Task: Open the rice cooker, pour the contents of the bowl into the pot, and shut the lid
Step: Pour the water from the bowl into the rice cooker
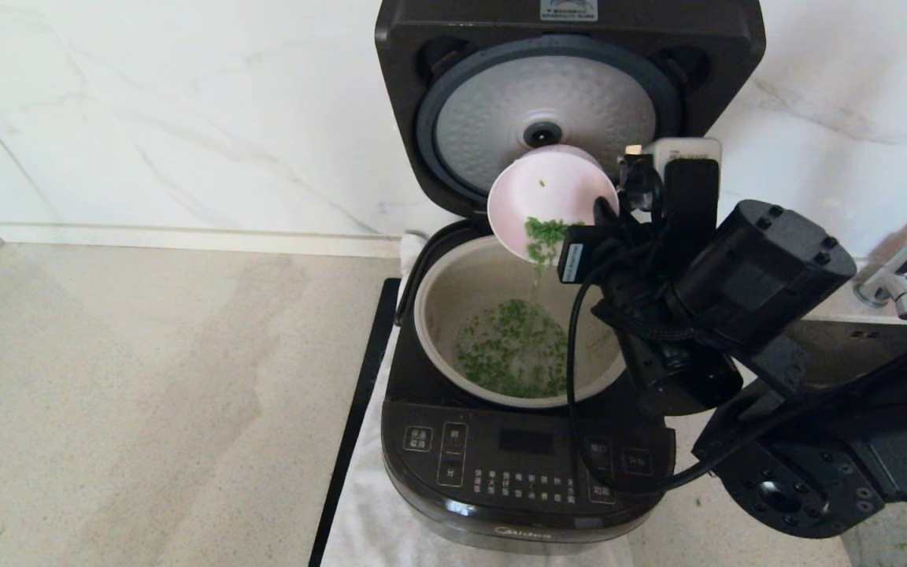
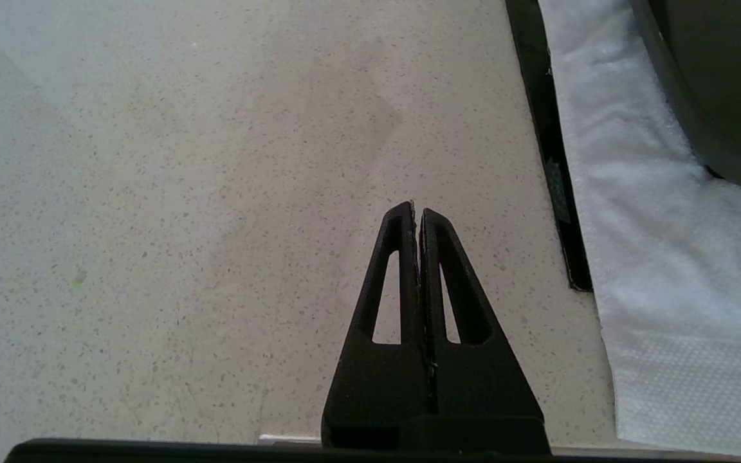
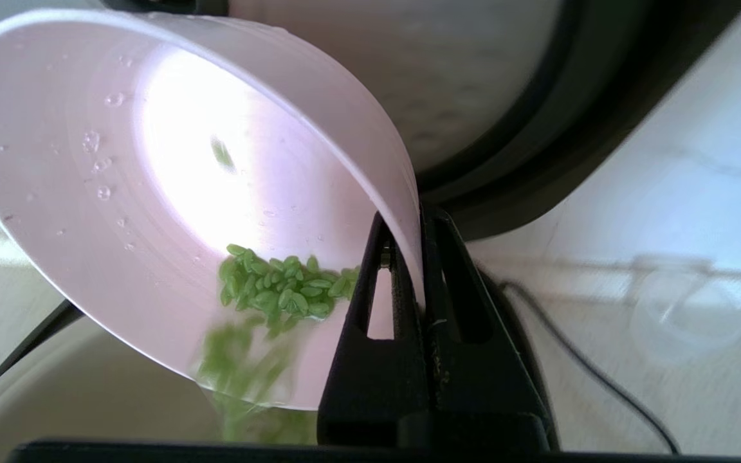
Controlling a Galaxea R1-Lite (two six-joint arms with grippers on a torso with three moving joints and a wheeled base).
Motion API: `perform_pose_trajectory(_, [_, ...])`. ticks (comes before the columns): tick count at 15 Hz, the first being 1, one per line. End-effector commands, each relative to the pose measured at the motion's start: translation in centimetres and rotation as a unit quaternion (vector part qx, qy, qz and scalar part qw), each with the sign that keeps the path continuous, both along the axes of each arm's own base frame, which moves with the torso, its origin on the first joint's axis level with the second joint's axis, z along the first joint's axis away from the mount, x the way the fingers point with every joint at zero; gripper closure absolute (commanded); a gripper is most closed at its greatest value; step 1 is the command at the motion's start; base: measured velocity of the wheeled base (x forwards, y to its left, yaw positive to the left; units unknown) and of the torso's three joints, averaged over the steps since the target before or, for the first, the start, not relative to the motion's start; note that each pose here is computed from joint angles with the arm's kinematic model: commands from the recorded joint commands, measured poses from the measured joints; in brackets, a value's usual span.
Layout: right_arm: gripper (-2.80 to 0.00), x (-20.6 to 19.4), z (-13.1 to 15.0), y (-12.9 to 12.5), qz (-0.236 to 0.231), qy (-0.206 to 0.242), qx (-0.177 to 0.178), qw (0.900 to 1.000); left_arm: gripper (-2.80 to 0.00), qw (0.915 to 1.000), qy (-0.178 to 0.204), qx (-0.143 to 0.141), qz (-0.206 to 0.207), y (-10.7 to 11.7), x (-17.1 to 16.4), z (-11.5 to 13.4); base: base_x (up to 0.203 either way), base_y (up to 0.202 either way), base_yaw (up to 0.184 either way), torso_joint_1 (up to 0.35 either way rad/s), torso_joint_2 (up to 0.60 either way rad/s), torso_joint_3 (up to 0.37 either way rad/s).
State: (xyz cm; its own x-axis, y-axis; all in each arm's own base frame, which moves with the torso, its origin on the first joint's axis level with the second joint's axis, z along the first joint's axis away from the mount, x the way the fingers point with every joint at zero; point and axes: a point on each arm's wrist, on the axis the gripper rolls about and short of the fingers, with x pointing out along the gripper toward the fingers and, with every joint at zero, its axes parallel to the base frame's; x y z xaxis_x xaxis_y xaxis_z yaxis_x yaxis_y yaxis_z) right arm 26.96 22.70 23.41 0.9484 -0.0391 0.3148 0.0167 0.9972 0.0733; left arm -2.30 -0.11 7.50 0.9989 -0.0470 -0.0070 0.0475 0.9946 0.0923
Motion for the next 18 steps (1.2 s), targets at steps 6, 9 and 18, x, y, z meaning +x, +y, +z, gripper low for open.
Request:
perform_pose_trajectory(6, [0.0, 0.1, -1.7, 0.6, -0.014, -0.028, -0.028, 0.999, 0.0, 1.0, 0.0, 0.0, 0.0, 0.0, 0.0, 0.0, 0.0, 0.0, 0.0, 0.0, 0.0, 0.0])
perform_pose_trajectory(9, [0.0, -0.5, -1.5, 1.2, -0.003, -0.031, -0.025, 0.999, 0.0, 1.0, 0.0, 0.0, 0.0, 0.0, 0.0, 0.0, 0.0, 0.0, 0.0, 0.0, 0.0, 0.0])
perform_pose_trajectory(18, [0.0, -1.4, 0.3, 1.4, -0.004, -0.001, -0.005, 1.0, 0.0, 1.0, 0.0, 0.0, 0.0, 0.0, 0.0, 0.0, 0.0, 0.0, 0.0, 0.0, 0.0, 0.0])
